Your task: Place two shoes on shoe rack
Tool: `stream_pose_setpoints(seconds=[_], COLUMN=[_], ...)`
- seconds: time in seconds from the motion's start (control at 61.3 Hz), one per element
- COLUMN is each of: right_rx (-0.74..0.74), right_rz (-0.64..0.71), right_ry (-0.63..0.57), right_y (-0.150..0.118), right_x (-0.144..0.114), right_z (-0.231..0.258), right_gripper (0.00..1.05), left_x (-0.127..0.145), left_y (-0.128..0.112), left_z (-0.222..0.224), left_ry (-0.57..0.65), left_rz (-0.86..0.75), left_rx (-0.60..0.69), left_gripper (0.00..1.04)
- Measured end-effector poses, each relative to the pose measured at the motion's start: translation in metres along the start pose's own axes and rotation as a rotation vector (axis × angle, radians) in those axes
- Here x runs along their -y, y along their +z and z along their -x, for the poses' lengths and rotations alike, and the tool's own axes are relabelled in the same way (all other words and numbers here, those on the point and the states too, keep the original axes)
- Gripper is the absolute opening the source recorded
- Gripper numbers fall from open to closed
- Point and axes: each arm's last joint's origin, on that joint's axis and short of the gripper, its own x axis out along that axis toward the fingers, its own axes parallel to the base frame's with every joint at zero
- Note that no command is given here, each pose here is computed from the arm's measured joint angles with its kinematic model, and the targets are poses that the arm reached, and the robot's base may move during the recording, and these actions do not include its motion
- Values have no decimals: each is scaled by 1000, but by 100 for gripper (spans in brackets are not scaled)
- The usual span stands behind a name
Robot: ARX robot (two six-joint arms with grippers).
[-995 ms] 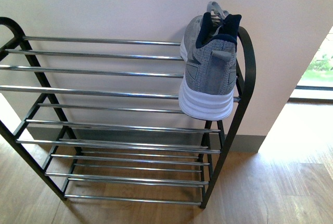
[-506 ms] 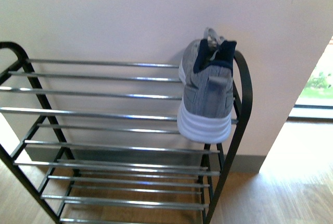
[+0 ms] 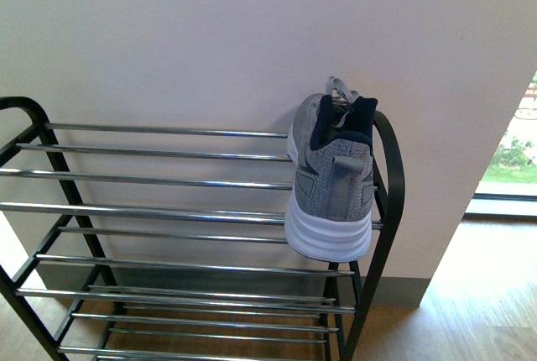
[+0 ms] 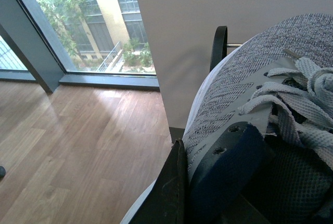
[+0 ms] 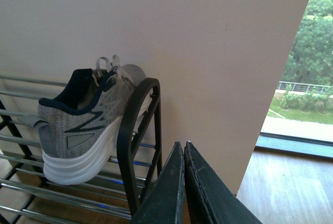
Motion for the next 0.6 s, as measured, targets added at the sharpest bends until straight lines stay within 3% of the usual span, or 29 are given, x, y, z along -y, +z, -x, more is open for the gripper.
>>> stream_pose_setpoints(seconds=[0.604], right_rx=[23], right_rz=[0], right_ry=[-1], right_y=[-16], right_x=[0], right_z=[21], right_gripper=[2], left_x=[0], left_y=[0], left_z=[0], left_ry=[1], left_rz=[0], left_rx=[0], left_gripper=[2])
